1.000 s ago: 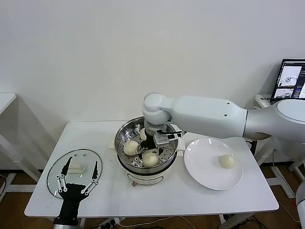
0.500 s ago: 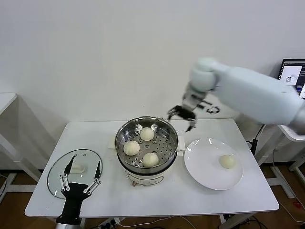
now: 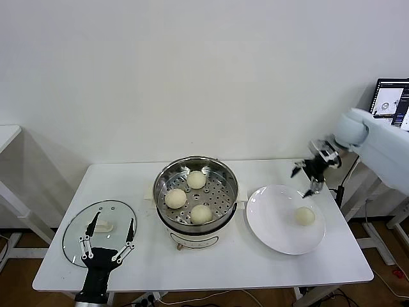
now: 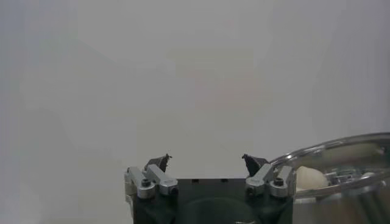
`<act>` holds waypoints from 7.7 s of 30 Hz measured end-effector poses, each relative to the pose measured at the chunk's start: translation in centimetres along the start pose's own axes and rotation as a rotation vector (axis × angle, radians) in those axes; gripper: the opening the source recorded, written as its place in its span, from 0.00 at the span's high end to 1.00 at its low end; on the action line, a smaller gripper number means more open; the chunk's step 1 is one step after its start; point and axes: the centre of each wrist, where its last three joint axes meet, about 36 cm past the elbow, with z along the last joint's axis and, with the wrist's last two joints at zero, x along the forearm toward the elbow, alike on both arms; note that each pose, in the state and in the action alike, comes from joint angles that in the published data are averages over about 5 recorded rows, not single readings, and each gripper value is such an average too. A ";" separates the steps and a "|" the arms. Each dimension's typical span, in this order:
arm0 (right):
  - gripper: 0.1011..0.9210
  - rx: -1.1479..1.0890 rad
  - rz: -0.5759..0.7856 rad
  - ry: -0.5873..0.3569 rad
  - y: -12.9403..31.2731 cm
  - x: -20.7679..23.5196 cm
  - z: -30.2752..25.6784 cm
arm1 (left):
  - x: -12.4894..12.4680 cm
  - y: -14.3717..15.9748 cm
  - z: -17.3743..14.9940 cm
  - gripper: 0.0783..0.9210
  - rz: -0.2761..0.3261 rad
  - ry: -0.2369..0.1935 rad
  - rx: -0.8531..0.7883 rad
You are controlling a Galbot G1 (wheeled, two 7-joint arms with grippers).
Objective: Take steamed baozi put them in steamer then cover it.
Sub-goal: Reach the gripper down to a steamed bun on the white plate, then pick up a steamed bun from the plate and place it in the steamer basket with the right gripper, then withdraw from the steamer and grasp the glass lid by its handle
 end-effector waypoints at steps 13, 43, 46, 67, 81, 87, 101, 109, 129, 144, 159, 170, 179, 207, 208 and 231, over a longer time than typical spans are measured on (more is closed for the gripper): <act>0.12 -0.146 -0.031 0.040 2.7 -7.0 4.0 | 0.2 0.2 0.0 0.12 0.000 0.003 -0.005; 0.28 -0.125 -0.024 0.063 0.7 -7.7 1.9 | 0.0 0.5 -0.3 0.12 -0.008 -0.006 -0.007; 0.28 -0.085 -0.027 0.046 -0.8 -5.3 -0.1 | -0.1 0.5 -0.3 0.12 -0.005 -0.009 -0.008; 0.29 0.239 -0.054 -0.055 -7.8 8.4 -26.0 | -0.3 0.0 -0.4 0.12 0.014 -0.020 0.004; 0.29 0.315 -0.091 0.003 -7.5 3.2 -33.9 | -0.4 0.2 -0.2 0.12 0.005 -0.020 0.000; 0.29 0.320 -0.107 0.018 -7.3 0.5 -34.8 | -0.4 0.2 -0.2 0.12 0.002 -0.019 0.001; 0.29 0.315 -0.126 0.045 -7.0 -3.5 -34.9 | -0.5 0.3 -0.3 0.12 -0.005 -0.017 0.008; 0.29 0.314 -0.124 0.055 -7.0 -4.7 -34.9 | -0.5 0.4 -0.3 0.12 -0.009 -0.016 0.008; 0.12 0.329 -0.072 -0.017 -6.6 -2.6 -34.3 | -0.6 0.6 -0.3 0.12 -0.008 -0.018 -0.005; 0.12 0.197 0.557 -0.556 -4.4 2.9 -27.1 | -2.7 2.2 0.5 0.12 -0.078 -0.002 -0.134; 0.12 -0.381 1.221 -1.030 3.0 -7.5 -16.1 | -6.1 4.5 2.9 0.12 -0.102 0.017 -0.397; 0.12 -0.716 1.420 -1.121 12.0 -17.3 -11.0 | -6.1 7.7 9.1 0.12 -0.001 0.075 -0.739; 0.12 -0.891 1.472 -1.100 18.5 -23.0 -10.0 | -3.6 9.9 14.4 0.12 0.114 0.135 -0.982; 0.12 -1.023 1.492 -1.030 24.7 -28.3 -10.3 | -5.2 11.8 20.8 0.12 0.181 0.139 -1.242; 0.12 -1.024 1.493 -1.030 24.7 -28.4 -10.3 | -5.4 11.8 20.9 0.12 0.181 0.140 -1.245; 0.12 -1.013 1.501 -1.017 24.9 -28.6 -10.3 | -8.3 11.4 21.9 0.14 0.183 0.176 -1.268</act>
